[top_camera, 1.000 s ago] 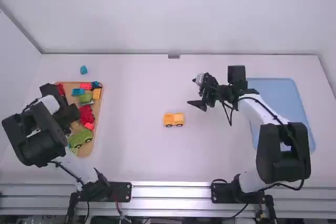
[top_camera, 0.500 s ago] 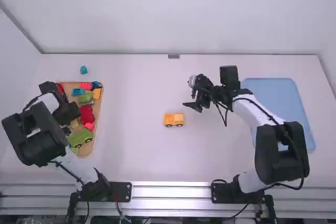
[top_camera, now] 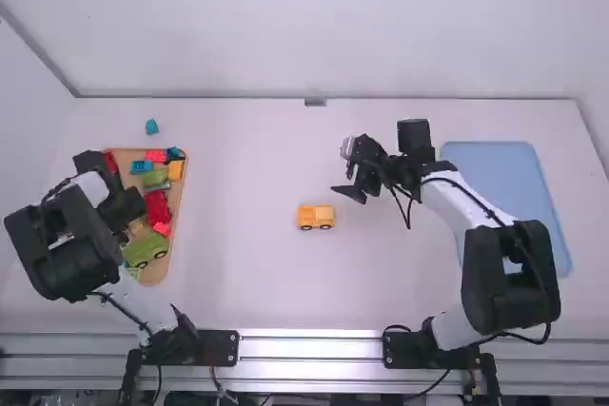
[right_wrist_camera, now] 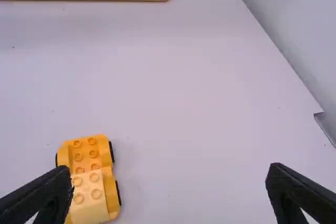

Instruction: Assemble lego blocks to make yellow taxi

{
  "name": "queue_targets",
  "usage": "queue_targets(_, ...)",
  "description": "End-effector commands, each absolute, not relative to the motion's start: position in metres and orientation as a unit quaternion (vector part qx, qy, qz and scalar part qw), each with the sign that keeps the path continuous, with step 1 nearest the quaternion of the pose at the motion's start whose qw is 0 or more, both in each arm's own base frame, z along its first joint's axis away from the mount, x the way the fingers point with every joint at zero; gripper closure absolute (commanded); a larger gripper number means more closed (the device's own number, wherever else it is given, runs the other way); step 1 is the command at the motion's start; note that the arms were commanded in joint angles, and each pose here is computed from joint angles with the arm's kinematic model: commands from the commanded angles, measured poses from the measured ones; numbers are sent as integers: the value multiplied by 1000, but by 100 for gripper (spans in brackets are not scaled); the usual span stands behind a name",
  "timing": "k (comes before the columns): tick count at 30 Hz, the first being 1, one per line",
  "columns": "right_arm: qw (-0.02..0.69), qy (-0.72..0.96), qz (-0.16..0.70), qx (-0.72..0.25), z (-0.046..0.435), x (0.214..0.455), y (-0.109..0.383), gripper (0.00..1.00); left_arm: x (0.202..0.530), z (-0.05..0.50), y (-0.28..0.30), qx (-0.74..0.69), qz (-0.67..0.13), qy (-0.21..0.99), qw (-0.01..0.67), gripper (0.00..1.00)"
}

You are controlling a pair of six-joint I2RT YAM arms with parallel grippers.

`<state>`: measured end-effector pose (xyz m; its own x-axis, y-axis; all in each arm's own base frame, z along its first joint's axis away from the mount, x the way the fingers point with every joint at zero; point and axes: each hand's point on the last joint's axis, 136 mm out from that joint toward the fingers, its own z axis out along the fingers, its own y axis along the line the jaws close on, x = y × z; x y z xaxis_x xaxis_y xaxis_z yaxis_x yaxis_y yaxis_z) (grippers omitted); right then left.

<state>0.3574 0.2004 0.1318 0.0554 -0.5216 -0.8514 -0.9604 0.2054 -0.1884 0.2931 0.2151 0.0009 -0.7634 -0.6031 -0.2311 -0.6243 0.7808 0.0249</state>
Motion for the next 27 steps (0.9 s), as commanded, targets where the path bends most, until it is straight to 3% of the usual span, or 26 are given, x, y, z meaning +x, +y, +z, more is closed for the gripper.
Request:
queue_targets(1,444,638,250,-578,138,354,200,2,285,-12,206,-328,42,940,87,52)
queue_targets(27,445,636,249,-579,138,355,200,2,281,-18,196,-328,20,941,83,55)
